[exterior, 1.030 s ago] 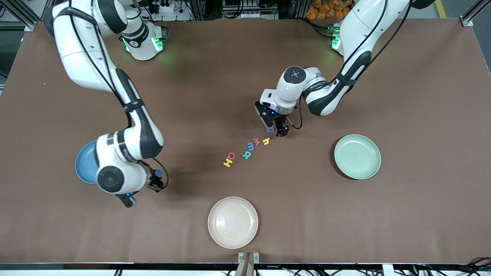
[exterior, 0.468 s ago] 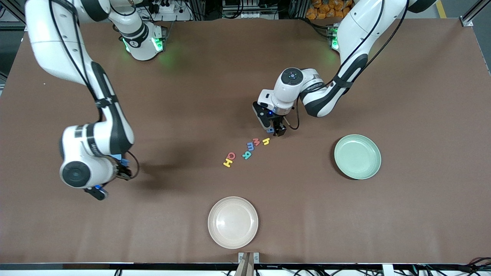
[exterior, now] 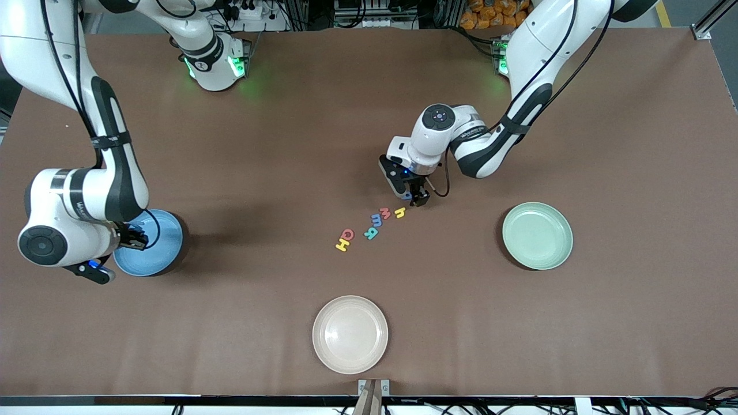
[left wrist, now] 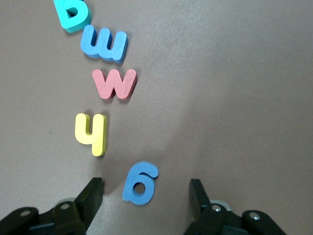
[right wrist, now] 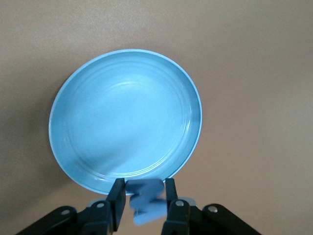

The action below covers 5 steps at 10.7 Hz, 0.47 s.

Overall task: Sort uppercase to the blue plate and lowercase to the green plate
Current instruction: 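Carry the blue W onto the blue plate and open the right gripper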

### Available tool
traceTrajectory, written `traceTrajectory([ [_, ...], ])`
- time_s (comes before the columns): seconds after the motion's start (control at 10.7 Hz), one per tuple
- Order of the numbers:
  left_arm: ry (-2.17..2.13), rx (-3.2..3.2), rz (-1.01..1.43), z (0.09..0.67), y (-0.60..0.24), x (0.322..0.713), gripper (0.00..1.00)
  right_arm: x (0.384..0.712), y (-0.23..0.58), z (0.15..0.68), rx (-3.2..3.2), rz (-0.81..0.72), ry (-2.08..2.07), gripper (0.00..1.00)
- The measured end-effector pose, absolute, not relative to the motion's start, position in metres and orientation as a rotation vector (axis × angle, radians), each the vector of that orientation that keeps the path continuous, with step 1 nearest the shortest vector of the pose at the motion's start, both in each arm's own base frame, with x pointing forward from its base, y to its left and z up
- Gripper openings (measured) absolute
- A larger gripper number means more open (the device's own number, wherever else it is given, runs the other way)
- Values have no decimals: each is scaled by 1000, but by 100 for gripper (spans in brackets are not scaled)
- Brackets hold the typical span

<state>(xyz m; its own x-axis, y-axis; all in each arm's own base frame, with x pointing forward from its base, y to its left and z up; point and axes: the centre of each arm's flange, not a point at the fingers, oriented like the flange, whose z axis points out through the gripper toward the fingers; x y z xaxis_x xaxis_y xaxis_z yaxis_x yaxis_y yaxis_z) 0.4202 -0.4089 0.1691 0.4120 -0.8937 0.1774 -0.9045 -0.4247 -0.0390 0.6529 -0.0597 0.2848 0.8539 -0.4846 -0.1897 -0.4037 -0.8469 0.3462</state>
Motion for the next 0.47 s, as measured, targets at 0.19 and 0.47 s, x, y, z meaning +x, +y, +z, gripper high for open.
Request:
traceTrajectory([
  [0.19,-1663,2581,264,167,-409,420,79,653,-57,285,2736,-391,-667,56],
  [0.47,-1677,2575,270,168,-410,419,74,654,-57,285,2738,-386,-669,98],
])
